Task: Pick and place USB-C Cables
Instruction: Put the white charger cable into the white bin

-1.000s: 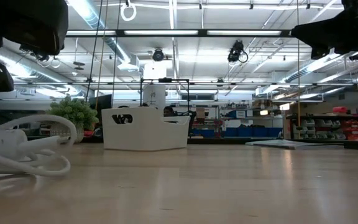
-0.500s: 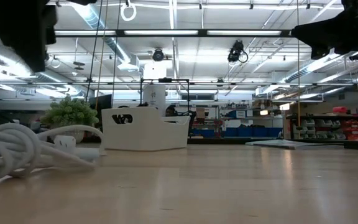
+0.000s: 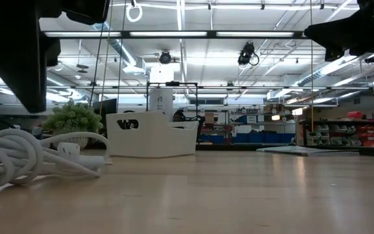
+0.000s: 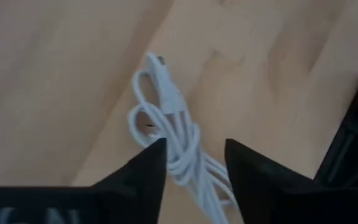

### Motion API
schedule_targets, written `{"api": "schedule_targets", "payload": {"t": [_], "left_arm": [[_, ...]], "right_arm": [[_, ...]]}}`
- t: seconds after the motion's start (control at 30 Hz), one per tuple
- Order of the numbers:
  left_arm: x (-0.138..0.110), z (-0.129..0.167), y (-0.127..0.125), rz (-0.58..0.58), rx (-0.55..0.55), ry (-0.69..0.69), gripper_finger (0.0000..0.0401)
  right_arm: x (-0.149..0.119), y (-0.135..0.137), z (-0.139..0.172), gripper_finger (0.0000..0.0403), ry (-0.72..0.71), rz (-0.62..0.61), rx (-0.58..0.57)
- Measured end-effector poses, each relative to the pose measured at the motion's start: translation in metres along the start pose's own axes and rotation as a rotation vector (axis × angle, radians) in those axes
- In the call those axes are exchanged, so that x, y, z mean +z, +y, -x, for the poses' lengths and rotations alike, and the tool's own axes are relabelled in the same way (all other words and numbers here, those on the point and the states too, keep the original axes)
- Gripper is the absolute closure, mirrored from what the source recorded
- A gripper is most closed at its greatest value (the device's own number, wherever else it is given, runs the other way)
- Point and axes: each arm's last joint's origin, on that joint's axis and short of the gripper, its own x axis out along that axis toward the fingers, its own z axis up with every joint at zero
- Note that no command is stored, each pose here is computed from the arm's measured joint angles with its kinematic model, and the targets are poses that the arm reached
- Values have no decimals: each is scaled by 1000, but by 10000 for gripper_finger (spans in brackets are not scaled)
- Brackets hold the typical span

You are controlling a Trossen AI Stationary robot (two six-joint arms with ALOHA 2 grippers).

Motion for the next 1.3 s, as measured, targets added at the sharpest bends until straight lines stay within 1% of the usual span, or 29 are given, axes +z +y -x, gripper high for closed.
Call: {"api": "schedule_targets", "payload": {"t": [0.1,0.23,0.3,0.4,0.53,0.83,0.93,1.0,1.1,1.2,1.3], "left_arm": [[-2,-9,-3,1,-19,25,199],[-6,-23,-1,-6,21,62,160],[-7,-30,0,-7,31,73,149],[-9,-38,1,-10,47,95,148],[-9,-41,2,-10,57,107,174],[-7,-41,3,-12,66,107,279],[-7,-41,4,-25,73,110,307],[-6,-40,4,-37,76,111,318],[1,-35,2,-57,93,118,320],[19,-19,-2,-92,123,78,320],[43,3,0,-148,215,9,318]], "right_arm": [[0,0,0,350,-1,0,0],[0,0,0,350,0,0,0],[0,0,0,350,-1,-1,0],[0,0,0,350,-1,-1,0],[0,0,0,350,0,0,0],[0,0,0,350,-1,0,0],[0,0,0,350,-1,0,0],[0,0,0,350,-1,0,0],[0,0,0,350,-1,-1,0],[0,0,0,350,0,0,0],[0,0,0,350,-1,-1,0]]}}
